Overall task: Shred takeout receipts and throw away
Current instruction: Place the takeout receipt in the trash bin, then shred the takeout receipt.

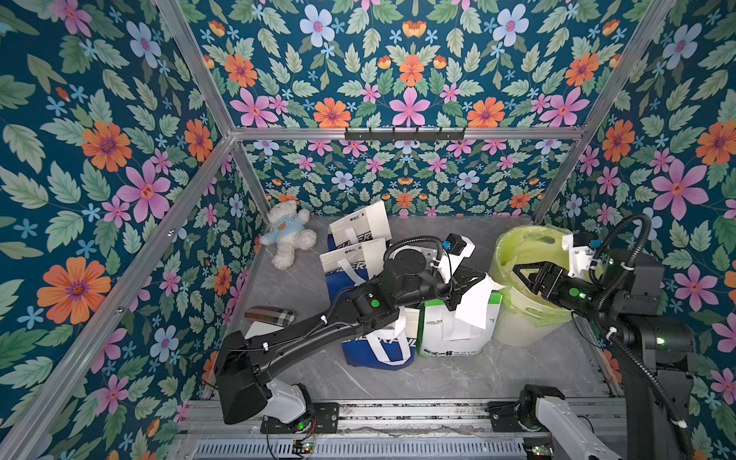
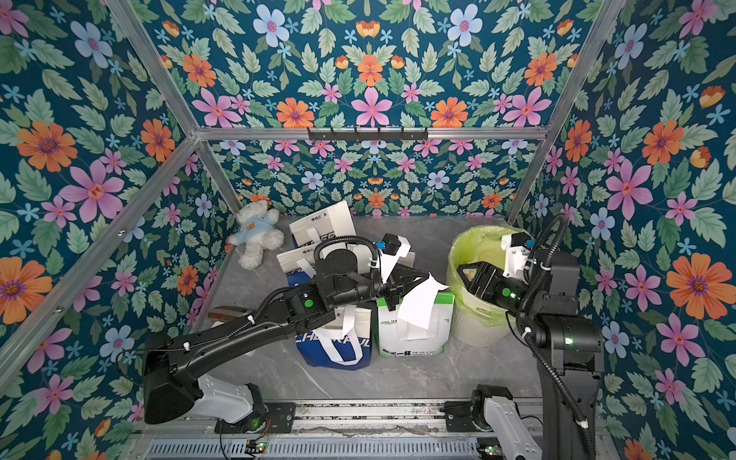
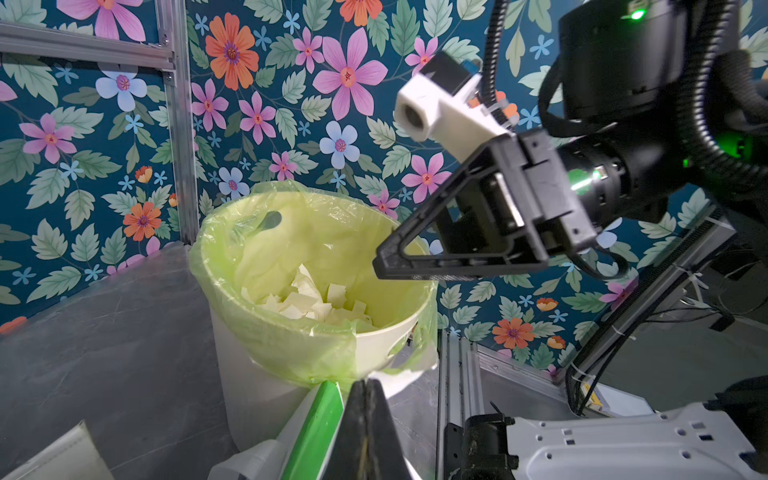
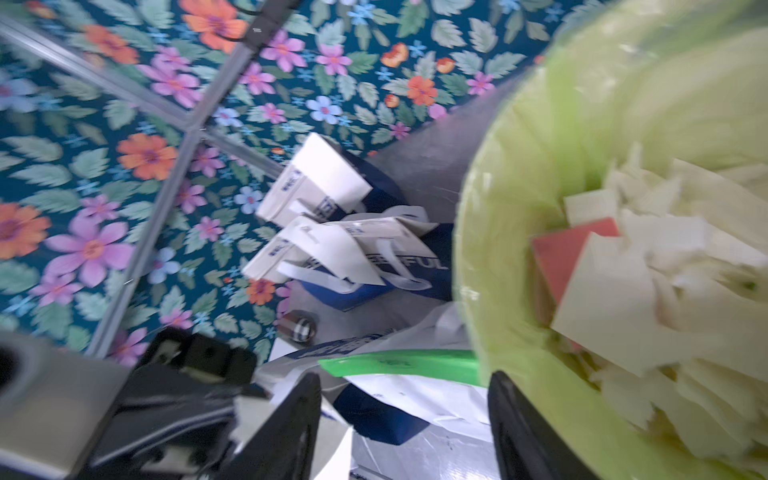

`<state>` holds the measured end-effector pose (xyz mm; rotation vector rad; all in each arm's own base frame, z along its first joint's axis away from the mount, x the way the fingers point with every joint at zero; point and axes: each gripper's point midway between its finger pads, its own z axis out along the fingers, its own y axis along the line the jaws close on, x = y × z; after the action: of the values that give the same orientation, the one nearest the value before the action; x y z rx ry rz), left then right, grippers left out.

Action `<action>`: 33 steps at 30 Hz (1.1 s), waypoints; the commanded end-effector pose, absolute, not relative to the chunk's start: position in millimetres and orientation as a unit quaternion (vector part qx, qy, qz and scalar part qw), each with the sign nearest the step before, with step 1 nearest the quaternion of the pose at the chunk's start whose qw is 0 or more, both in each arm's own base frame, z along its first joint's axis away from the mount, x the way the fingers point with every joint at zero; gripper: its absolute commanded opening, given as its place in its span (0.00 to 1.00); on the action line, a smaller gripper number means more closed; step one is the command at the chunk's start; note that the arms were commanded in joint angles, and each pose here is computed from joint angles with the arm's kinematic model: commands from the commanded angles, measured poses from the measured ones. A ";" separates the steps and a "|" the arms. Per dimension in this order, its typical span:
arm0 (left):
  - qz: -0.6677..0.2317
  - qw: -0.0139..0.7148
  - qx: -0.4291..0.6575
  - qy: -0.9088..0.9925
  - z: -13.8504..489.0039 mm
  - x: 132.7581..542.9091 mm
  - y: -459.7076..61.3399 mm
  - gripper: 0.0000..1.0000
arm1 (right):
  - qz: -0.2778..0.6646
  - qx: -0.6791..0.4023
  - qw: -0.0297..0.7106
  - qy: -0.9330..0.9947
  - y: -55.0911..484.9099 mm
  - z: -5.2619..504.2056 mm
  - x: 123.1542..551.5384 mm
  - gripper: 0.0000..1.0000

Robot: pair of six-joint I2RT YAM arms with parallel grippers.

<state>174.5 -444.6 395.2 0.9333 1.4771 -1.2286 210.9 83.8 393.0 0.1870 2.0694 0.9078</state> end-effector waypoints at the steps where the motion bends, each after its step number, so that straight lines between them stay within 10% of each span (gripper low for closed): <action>1: -0.518 0.489 0.387 0.585 406.1 168.3 -442.9 0.00 | 0.469 -0.036 0.437 0.767 120.6 436.2 192.8 0.61; 11: -0.559 0.472 0.418 0.539 419.4 141.0 -434.7 0.00 | 0.527 -0.153 0.442 0.709 144.4 446.8 165.0 0.72; 23: -0.576 0.471 0.420 0.520 427.0 133.8 -431.6 0.00 | 0.543 -0.210 0.405 0.705 159.4 434.9 141.9 0.46; 33: -0.569 0.477 0.415 0.526 428.6 138.3 -432.9 0.00 | 0.484 -0.202 0.408 0.747 154.1 406.9 143.8 0.46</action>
<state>138.0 -434.5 416.7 1.0278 1.3291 -1.3920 140.9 157.5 419.0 -0.5063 1.8504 1.2924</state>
